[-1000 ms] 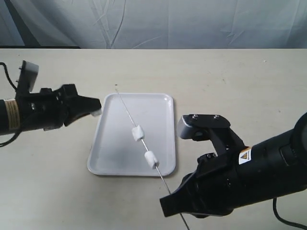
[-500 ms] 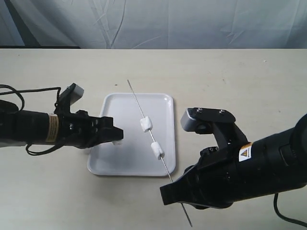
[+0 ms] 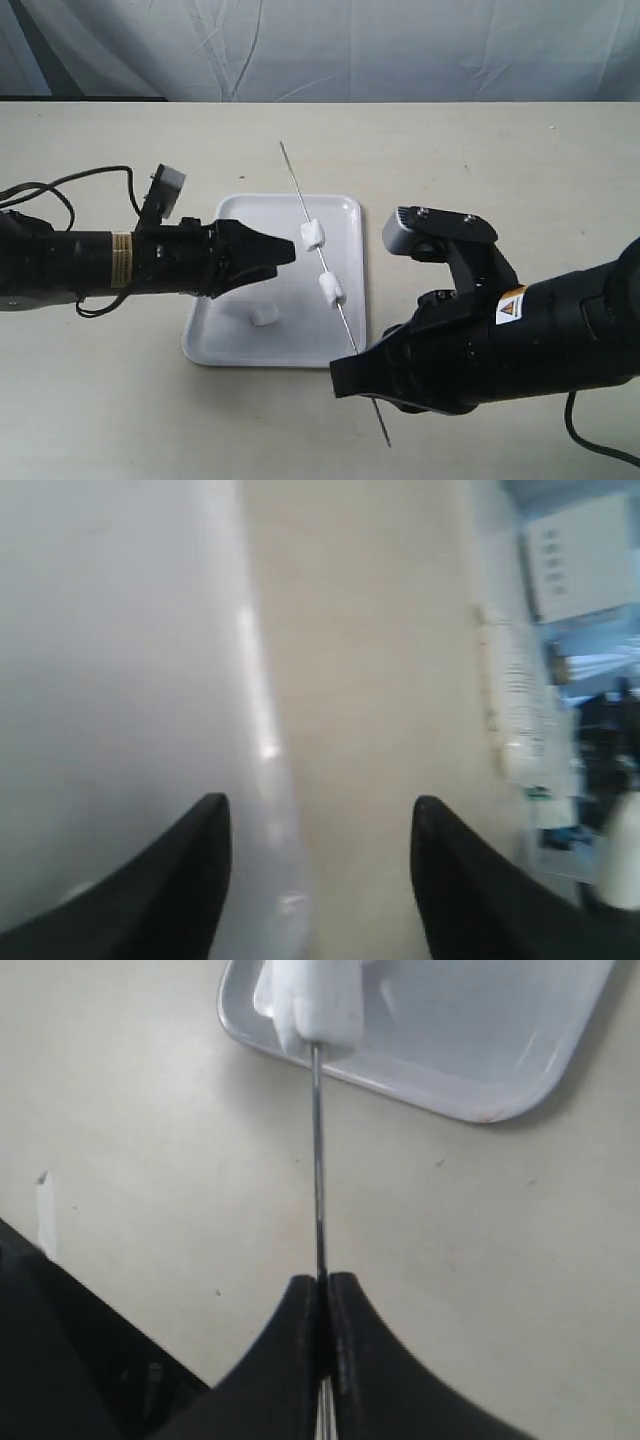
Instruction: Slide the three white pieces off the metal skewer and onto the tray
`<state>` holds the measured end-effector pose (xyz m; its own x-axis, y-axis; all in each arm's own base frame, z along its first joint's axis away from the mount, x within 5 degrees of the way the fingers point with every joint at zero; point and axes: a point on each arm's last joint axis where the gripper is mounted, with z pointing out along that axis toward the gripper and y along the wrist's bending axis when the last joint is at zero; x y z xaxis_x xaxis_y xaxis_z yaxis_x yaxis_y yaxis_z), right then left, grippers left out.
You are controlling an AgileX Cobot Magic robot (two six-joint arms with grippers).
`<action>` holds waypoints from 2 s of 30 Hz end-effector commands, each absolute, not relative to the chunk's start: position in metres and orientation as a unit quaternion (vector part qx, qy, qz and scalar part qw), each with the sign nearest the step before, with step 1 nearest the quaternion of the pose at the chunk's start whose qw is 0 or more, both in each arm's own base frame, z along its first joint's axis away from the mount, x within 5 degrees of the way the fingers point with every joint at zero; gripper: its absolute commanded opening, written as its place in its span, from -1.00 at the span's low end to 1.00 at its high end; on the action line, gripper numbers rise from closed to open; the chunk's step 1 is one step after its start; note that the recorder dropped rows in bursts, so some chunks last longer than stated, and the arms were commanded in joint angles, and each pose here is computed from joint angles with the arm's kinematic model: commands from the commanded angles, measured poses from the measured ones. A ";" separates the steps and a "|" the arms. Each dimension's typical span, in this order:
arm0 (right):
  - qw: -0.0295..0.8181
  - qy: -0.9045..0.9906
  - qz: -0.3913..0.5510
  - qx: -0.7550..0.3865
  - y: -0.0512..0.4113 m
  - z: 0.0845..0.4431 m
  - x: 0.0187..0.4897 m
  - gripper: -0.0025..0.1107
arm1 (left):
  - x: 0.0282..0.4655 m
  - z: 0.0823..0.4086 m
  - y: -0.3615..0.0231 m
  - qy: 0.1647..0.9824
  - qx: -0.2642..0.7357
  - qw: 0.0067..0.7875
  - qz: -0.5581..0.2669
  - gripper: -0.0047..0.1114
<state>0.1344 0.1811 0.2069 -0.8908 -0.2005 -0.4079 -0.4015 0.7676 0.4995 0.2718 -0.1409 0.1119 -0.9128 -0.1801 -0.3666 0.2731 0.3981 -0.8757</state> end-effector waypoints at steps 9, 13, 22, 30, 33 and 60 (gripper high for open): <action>0.197 0.922 0.310 -0.122 0.181 0.210 0.141 -0.97 | 0.270 0.137 -0.138 0.767 0.023 0.193 -0.612 -0.01; 0.198 0.922 0.311 -0.117 0.182 0.210 0.142 -0.97 | 0.268 0.151 -0.139 0.760 0.029 0.198 -0.618 -0.01; 0.177 0.929 0.304 -0.113 0.185 0.201 0.143 -0.97 | 0.261 0.170 -0.146 0.750 0.053 0.204 -0.627 -0.12; 0.167 0.930 0.302 -0.129 0.185 0.200 0.140 -0.97 | 0.260 0.169 -0.149 0.750 0.056 0.204 -0.627 -0.05; 0.164 0.928 0.306 -0.135 0.185 0.201 0.139 -0.97 | 0.260 0.169 -0.149 0.750 0.056 0.204 -0.627 -0.05; 0.167 0.906 0.355 -0.157 0.193 0.207 0.136 -0.97 | 0.257 0.167 -0.150 0.753 0.081 0.200 -0.621 -0.07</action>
<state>0.1360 0.1934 0.2061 -0.8994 -0.1650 -0.4048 -0.3956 0.7010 0.5934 0.2580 -0.1479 0.1652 -0.9097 -0.1321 -0.3938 0.3592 0.2259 -0.9055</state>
